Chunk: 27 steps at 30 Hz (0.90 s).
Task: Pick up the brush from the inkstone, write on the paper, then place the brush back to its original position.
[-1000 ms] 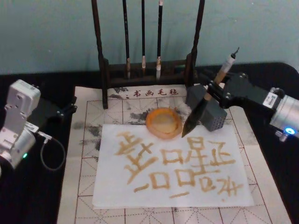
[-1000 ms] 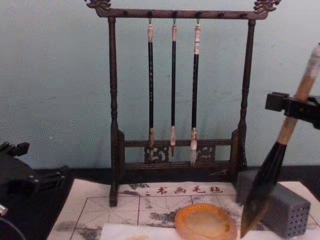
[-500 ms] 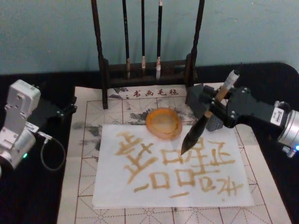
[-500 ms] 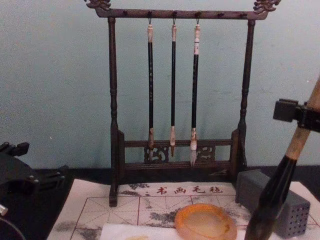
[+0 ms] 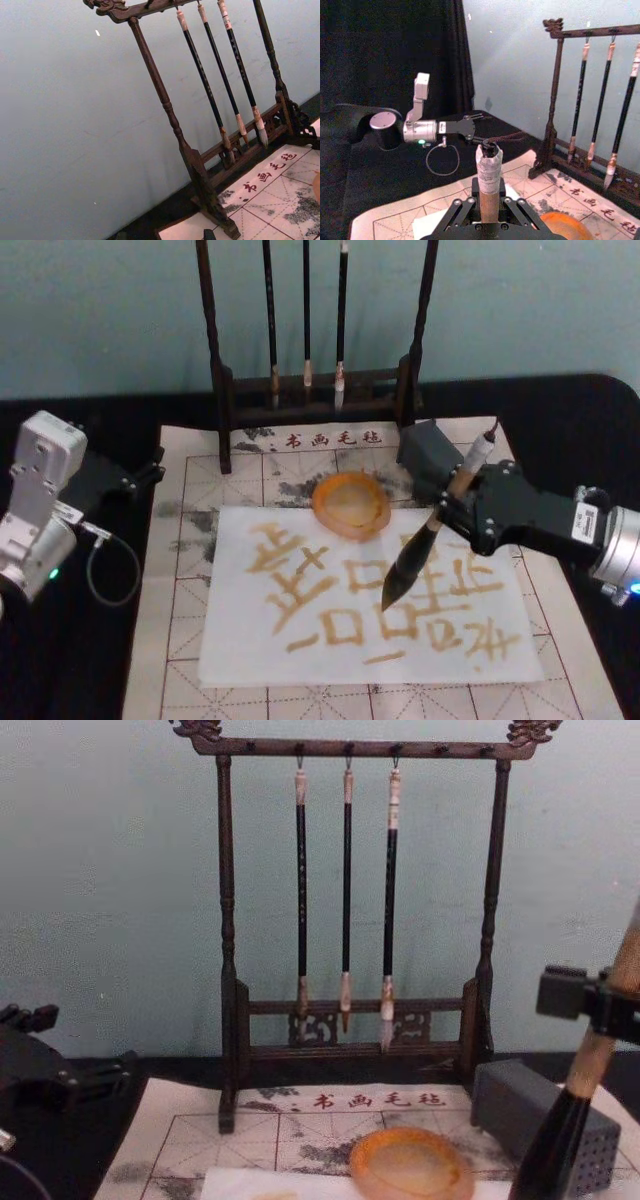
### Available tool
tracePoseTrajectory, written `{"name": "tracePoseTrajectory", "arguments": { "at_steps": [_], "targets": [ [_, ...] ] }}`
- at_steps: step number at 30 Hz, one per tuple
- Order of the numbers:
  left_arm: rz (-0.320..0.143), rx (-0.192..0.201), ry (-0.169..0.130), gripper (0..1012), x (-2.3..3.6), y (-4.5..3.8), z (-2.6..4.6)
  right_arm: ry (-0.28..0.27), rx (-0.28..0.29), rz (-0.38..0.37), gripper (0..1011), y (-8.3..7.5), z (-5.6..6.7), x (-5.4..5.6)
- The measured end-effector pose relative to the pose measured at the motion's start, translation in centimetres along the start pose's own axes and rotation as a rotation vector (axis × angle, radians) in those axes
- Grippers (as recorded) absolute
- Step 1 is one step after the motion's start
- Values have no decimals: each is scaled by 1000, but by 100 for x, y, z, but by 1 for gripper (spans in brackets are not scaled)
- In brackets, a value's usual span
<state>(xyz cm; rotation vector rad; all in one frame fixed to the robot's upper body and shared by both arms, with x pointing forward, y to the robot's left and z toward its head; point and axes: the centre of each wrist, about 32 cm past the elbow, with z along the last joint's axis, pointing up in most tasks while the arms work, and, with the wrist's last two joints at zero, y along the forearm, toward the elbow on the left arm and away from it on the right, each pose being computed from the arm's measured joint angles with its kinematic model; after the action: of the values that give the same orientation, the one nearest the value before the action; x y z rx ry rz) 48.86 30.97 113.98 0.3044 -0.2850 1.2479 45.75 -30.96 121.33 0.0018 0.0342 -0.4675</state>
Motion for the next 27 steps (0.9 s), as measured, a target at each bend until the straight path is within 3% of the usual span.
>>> {"name": "tracePoseTrajectory", "arguments": {
  "at_steps": [27],
  "targets": [
    [0, 0, 0, 1001, 0, 0, 0, -26, -21, 39, 181, 64, -103, -62]
  ]
}}
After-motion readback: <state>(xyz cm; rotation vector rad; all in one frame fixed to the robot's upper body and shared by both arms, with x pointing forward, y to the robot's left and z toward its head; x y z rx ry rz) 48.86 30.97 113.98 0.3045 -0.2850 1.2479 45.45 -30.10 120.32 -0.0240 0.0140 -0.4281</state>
